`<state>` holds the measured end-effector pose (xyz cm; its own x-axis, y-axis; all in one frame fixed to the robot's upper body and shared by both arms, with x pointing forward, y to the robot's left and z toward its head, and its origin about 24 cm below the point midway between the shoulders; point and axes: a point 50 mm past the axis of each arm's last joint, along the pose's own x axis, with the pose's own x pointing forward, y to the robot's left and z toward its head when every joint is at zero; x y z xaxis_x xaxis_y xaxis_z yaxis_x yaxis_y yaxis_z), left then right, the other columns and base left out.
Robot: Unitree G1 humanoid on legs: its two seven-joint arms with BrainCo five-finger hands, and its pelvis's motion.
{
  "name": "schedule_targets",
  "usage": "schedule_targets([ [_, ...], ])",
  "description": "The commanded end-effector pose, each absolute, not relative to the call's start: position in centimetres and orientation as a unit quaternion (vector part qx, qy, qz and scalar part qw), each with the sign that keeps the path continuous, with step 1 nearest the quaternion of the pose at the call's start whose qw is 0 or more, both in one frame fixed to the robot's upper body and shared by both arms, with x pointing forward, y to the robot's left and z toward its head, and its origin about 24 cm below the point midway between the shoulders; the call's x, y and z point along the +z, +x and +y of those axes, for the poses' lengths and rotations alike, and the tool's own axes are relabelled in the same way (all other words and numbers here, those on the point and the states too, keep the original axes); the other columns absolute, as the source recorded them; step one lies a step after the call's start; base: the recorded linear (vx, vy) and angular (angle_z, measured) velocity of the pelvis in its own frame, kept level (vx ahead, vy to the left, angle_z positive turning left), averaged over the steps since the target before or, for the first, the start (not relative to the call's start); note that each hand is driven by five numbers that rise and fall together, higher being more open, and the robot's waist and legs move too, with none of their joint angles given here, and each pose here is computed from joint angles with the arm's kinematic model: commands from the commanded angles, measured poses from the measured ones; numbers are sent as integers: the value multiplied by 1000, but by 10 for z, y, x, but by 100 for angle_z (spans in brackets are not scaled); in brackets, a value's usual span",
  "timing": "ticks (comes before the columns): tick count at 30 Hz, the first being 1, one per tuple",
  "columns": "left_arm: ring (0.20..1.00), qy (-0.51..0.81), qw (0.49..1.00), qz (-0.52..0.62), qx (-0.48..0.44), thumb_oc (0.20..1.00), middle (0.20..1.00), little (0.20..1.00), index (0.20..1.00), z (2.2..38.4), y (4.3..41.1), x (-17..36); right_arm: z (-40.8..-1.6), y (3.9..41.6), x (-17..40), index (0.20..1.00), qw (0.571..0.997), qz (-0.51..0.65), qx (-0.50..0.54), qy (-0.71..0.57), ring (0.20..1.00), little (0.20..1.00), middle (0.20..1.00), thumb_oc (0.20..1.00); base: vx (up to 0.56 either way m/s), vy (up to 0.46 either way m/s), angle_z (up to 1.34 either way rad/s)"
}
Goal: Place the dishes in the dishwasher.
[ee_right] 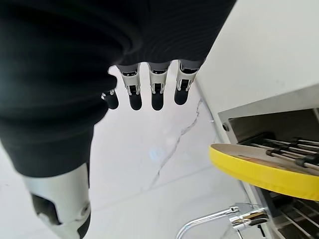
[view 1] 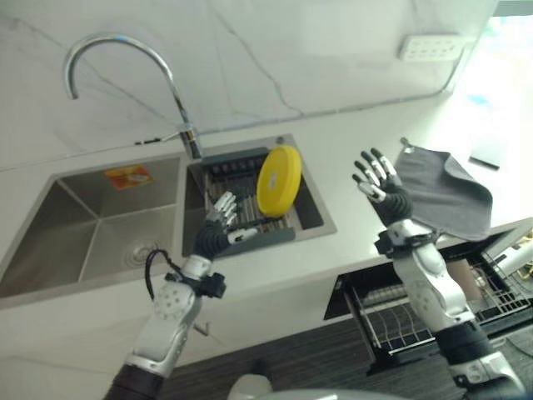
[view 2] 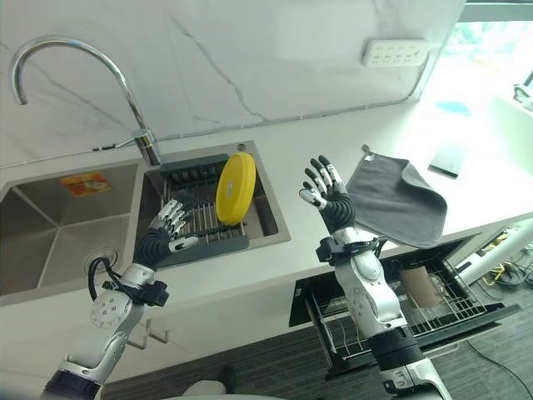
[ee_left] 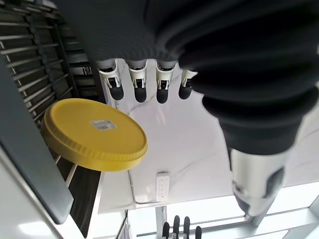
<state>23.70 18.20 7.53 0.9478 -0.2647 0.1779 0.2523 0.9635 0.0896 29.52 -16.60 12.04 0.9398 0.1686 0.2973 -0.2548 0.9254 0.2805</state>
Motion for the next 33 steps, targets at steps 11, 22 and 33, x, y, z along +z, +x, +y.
schedule_targets([
  [11, 1000, 50, 973, -155, -164, 1000, 1000, 1000, 1000, 184, 245, 101, -182, 326, 177, 1000, 959, -226, 80, 152, 1000, 1000, 1000, 1000, 28, 4, 8],
  [22, 1000, 59, 971, -149, -175, 1000, 1000, 1000, 1000, 191, 244, 100, -207, 348, 192, 1000, 962, -218, 47, 161, 1000, 1000, 1000, 1000, 45, -8, 9],
  [33, 1000, 68, 969, -154, -181, 1000, 1000, 1000, 1000, 198, 239, 103, -221, 356, 182, 1000, 962, -191, 41, 193, 1000, 1000, 1000, 1000, 38, -11, 9],
])
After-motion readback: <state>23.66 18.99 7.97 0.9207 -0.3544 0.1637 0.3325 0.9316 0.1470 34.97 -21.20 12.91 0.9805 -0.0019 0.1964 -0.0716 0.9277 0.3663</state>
